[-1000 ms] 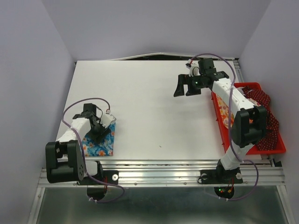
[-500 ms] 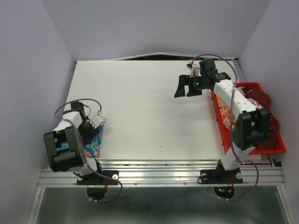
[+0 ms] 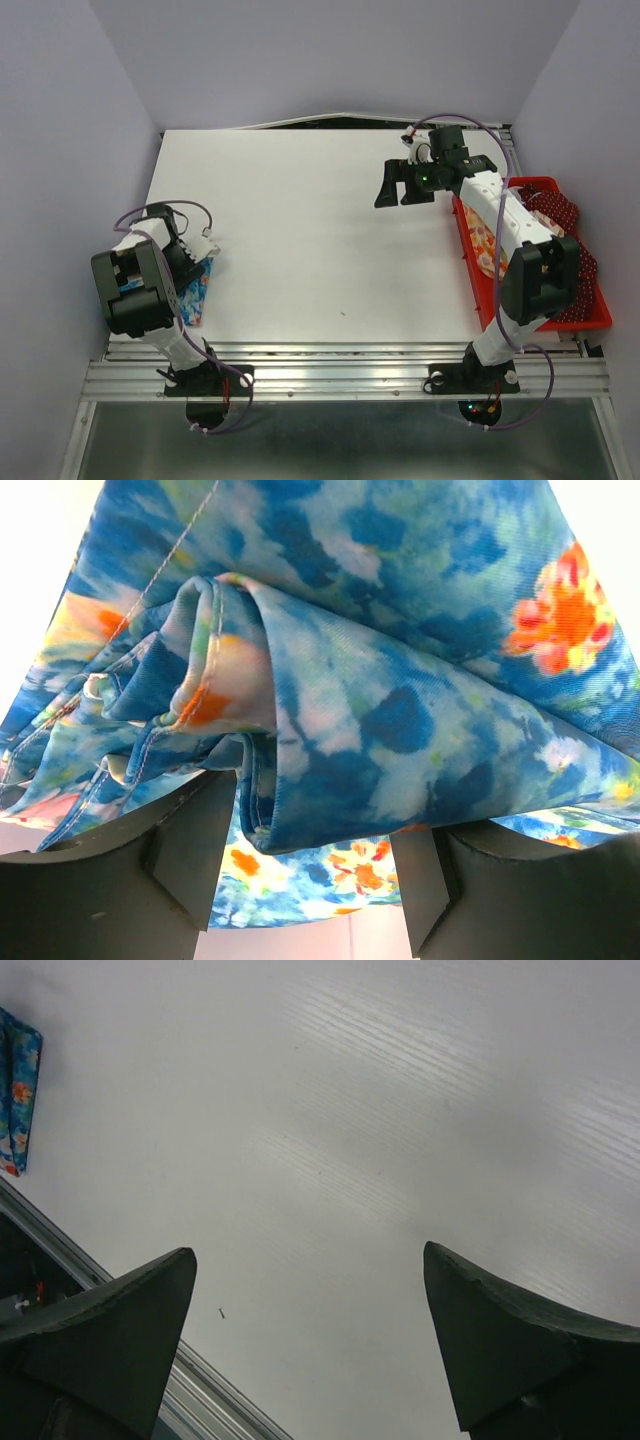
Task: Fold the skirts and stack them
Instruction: Neatly place the folded skirt to the corner
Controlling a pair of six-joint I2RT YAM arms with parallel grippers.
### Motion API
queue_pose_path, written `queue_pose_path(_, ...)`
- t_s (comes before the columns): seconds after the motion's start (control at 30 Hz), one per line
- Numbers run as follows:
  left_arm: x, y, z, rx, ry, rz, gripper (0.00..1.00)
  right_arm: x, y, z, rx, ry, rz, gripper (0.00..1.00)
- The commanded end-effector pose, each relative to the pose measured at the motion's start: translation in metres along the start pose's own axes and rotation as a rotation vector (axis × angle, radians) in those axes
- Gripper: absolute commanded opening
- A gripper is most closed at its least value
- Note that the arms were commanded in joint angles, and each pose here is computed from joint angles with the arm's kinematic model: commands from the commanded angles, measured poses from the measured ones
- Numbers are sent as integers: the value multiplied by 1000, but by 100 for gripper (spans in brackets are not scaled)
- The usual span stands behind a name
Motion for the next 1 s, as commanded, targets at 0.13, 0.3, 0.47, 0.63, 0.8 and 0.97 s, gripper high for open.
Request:
queue_pose_path(0.13,-10,51,29,4,11,-159,71,12,3,2,31,-27,-27,100)
queue_pose_path(0.3,-11,70,33,-19,7,-177,71,9,1,0,32,-31,-20,100)
queue_pose_path(0.47,-3,83,40,-17,24,-197,72,12,4,1,41,-35,-23,100)
queue_pose_path(0.63,56,97,66,14,127,-286,76,20,12,4,64,-41,-48,100)
queue_pose_path(0.8,157,116,82,10,228,-442,79,34,32,8,107,-61,-108,100)
queue_pose_path(0.97,253,134,73,-6,340,-605,81,54,48,10,166,-117,-168,100)
Point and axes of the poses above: each gripper's point midway between its finger pads, its own x axis back along the fingers, its own z axis along the line the jaws close on, y = z × x, the point moved 3 cm from there along x, back along the fingers, and after that the axes turned 9 degrees about x, right-handed, at the moved point
